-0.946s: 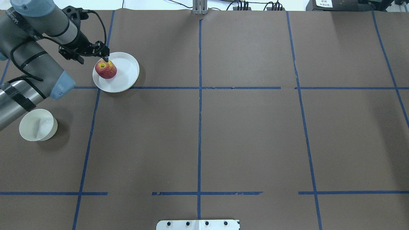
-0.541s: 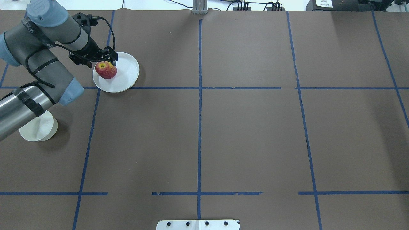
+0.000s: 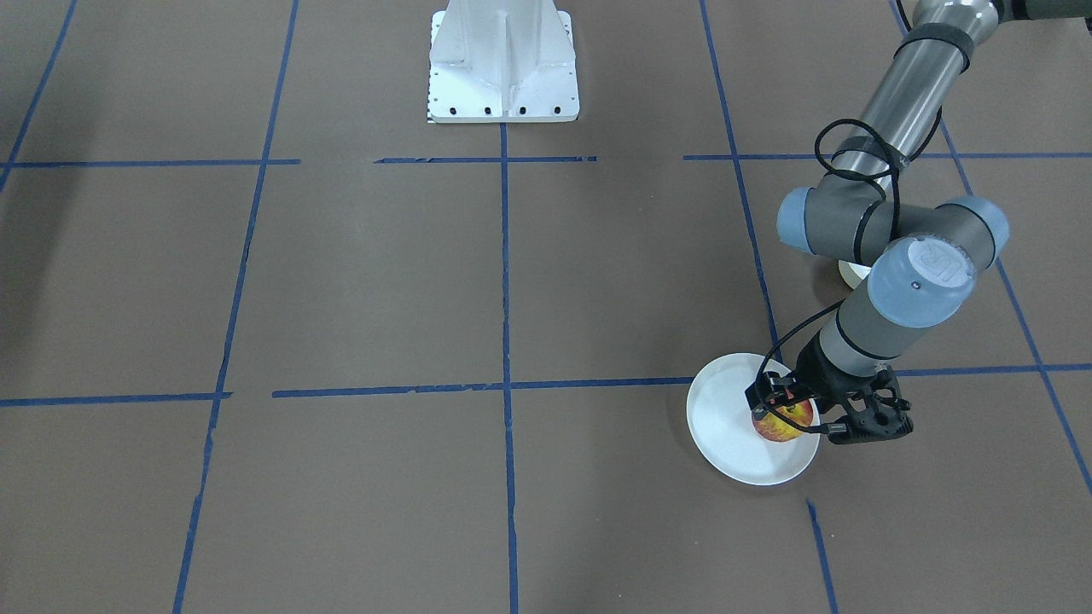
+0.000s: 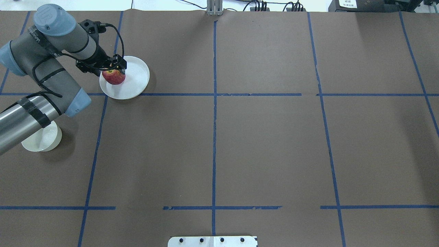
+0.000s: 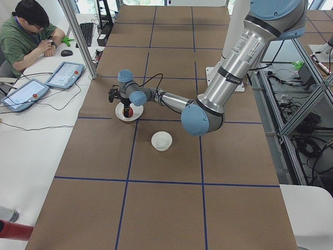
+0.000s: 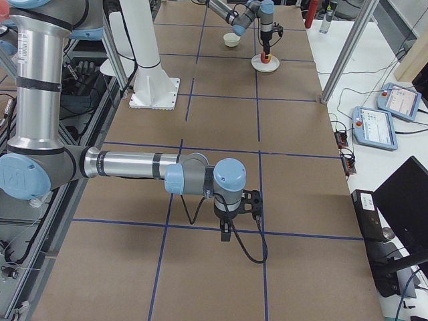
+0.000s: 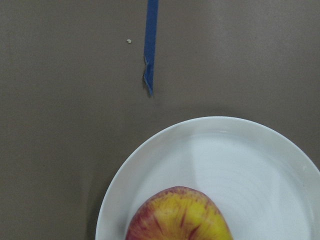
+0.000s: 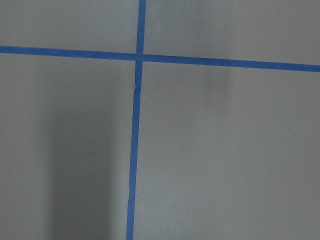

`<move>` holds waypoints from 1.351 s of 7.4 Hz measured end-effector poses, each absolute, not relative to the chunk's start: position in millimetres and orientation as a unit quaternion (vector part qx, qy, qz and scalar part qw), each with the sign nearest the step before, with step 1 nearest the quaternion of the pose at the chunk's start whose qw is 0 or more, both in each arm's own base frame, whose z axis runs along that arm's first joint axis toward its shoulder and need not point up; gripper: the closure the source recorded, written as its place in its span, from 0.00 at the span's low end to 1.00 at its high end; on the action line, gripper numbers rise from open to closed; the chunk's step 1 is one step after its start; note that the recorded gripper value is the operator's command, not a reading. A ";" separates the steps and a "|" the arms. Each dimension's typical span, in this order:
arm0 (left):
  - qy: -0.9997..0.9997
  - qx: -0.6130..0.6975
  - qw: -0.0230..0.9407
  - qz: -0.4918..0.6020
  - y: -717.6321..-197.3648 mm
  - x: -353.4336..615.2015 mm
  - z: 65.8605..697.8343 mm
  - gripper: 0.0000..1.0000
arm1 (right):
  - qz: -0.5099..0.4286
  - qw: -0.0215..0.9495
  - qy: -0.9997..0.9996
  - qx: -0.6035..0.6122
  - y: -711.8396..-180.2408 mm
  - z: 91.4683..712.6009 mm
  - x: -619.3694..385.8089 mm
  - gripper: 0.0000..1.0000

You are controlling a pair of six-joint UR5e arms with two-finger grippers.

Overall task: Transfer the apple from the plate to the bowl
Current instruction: 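Lower the left gripper and close it around the apple, then lift the apple with the left gripper and carry it toward the white bowl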

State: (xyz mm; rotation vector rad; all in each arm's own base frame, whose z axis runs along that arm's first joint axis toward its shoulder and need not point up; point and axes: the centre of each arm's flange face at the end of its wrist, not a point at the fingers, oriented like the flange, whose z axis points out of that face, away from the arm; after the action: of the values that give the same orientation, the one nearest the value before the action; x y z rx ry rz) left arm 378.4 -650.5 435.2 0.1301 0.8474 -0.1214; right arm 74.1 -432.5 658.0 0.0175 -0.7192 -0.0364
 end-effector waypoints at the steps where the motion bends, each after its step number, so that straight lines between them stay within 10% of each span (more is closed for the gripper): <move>1: 0.413 0.065 0.907 -0.056 -649.5 381.7 438.4 0.07 | -0.018 0.936 -0.352 0.009 -432.5 658.0 74.1 0.00; 4: 0.414 0.064 0.906 -0.051 -645.1 389.7 440.6 0.40 | -0.018 0.936 -0.352 0.009 -432.5 658.0 74.1 0.00; 10: 0.436 0.087 0.894 -0.063 -631.9 288.8 405.7 0.41 | -0.018 0.936 -0.352 0.009 -432.5 657.9 74.1 0.00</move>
State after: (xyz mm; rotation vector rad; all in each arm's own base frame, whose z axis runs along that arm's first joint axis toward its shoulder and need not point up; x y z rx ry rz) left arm 288.8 -631.9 405.7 0.1794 0.9034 -0.1301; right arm 74.1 -432.5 657.9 0.0175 -0.7194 -0.0363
